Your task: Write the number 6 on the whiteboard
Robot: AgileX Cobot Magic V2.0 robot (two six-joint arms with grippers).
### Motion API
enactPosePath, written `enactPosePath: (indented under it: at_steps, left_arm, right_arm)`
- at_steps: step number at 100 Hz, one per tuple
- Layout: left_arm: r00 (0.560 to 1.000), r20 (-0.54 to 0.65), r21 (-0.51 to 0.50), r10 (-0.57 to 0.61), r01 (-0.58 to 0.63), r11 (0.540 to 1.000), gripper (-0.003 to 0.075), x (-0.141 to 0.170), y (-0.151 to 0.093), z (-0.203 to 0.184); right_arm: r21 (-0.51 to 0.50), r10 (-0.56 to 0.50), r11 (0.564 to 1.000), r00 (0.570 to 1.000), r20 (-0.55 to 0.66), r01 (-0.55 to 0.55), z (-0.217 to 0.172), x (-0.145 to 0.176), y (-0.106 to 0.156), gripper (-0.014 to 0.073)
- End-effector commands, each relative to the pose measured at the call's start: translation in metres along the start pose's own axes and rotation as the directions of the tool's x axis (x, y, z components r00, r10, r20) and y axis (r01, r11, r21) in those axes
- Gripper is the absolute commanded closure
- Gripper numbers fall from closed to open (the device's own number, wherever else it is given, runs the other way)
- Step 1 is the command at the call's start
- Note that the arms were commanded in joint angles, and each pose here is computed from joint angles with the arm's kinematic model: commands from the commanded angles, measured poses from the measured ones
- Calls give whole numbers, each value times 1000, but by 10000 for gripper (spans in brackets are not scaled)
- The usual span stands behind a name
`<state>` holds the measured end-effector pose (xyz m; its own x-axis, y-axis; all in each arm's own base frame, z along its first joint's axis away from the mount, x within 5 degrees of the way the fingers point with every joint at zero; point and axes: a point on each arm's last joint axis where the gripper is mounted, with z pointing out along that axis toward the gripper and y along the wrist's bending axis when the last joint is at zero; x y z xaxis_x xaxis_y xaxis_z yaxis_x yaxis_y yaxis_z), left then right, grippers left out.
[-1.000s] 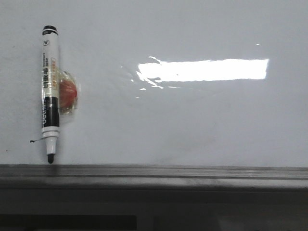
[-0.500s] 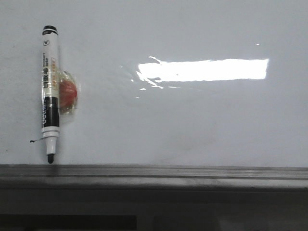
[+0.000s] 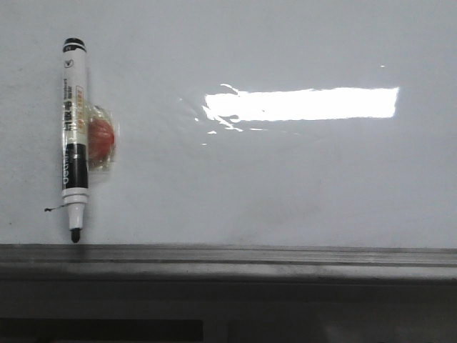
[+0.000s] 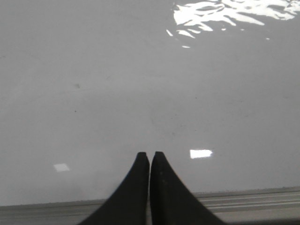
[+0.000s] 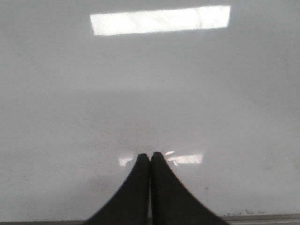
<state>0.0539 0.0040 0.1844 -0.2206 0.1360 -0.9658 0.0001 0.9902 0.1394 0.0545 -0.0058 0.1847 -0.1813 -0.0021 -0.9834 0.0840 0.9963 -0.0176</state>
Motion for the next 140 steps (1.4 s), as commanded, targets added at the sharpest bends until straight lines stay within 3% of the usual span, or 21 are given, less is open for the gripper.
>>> enactPosePath:
  at_steps: [1, 10, 50, 63, 80, 87, 120, 125, 130, 140]
  left_arm:
    - [995, 94, -2, 21, -20, 1000, 739, 4, -2, 2]
    - [989, 149, 4, 14, -15, 1000, 739, -1, -2, 1]
    - [987, 158, 5, 12, -13, 1000, 739, -2, -2, 1]
    - [971, 240, 18, -17, 13, 1000, 739, -11, -3, -1]
    - [962, 250, 43, -114, 106, 993, 740, -26, -1, -7]
    - [967, 218, 46, -133, 126, 991, 740, -36, 1, -10]
    - [977, 170, 38, -128, 124, 992, 737, -88, 9, -12]
    - [976, 175, 39, -128, 124, 992, 711, -93, 9, -12]
    - [975, 183, 40, -128, 123, 992, 636, -94, 9, -11]
    - [964, 230, 44, -129, 122, 992, 400, -99, 9, -10]
  right_arm:
    - [-18, 12, 1000, 994, 104, -11, 0, -3, 2, 648]
    - [-39, 88, 996, 989, 120, -84, 0, -4, 3, 648]
    - [-37, 88, 996, 991, 102, -85, 0, -3, 3, 648]
    - [-46, 116, 993, 986, 123, -111, 0, -5, 3, 648]
    - [-52, 126, 992, 980, 152, -119, -5, -20, 3, 648]
    - [-70, 179, 983, 972, 149, -170, -8, -30, 3, 648]
    - [-68, 214, 974, 977, -26, -215, -3, -68, 6, 648]
    - [-68, 214, 974, 976, -26, -215, -2, -70, 6, 648]
    - [-68, 214, 974, 976, -26, -215, -1, -70, 6, 648]
    - [-66, 213, 974, 976, -39, -215, -1, -69, 6, 648]
